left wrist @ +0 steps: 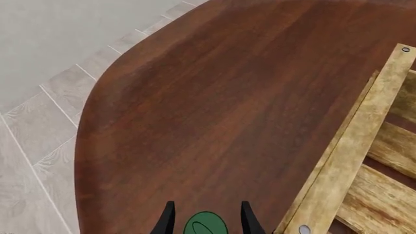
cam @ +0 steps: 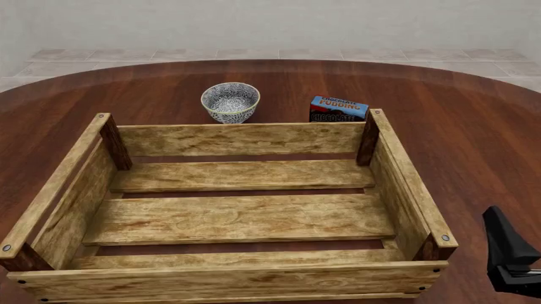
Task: Pick up the salad dressing and put it in the tray.
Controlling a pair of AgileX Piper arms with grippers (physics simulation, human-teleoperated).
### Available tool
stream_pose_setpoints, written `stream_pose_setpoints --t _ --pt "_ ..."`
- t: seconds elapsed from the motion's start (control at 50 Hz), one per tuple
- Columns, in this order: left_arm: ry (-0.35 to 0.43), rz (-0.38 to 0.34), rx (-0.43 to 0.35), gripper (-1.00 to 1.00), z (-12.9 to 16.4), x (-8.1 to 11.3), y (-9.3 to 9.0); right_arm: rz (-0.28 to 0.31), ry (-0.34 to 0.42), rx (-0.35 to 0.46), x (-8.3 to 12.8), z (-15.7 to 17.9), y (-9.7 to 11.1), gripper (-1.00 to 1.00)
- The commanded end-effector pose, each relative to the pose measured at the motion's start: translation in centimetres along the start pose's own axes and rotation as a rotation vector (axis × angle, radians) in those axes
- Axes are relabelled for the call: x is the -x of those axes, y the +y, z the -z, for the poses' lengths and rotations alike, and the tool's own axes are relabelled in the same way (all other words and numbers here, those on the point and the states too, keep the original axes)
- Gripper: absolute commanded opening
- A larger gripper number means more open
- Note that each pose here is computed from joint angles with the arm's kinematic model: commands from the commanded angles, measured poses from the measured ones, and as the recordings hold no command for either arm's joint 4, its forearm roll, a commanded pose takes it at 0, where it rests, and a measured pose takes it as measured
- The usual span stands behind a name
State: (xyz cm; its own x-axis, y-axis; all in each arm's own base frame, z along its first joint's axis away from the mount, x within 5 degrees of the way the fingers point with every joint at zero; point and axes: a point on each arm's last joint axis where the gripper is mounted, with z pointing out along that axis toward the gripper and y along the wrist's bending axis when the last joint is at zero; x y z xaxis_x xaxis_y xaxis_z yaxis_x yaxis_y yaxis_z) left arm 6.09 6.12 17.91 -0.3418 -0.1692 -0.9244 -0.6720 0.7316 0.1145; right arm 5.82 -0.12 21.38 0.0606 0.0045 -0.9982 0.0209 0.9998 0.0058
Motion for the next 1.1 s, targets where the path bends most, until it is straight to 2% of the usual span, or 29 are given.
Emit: stream_pose_setpoints --t 0.02,0.16,0.18,0.38,0.5,1.1 --pt "0.017 0.0 -0.004 1.0 -0.5 0.0 0.0 -0.003 0.001 -0.002 0.0 0.0 0.0 1.0" --pt "0.022 0.015 -0.006 1.0 -0.7 0.0 0.0 -0.005 0.001 -0.002 0.1 0.0 0.0 1.0" --pt "0.027 0.018 -0.005 -1.0 -1.0 0.1 0.0 -0.005 0.001 -0.002 0.1 0.0 0.0 1.0" --pt "0.037 0.009 0.006 -1.0 -2.1 0.2 0.1 -0.004 0.002 -0.002 0.0 -0.1 0.0 1.0" --pt "0.017 0.014 -0.001 -1.0 -0.9 0.1 0.0 -0.005 0.002 -0.002 0.0 -0.1 0.0 1.0" --pt "-0.04 -0.007 0.014 -1.0 0.0 0.4 0.1 -0.009 0.001 -0.003 0.0 -0.1 0.0 1.0"
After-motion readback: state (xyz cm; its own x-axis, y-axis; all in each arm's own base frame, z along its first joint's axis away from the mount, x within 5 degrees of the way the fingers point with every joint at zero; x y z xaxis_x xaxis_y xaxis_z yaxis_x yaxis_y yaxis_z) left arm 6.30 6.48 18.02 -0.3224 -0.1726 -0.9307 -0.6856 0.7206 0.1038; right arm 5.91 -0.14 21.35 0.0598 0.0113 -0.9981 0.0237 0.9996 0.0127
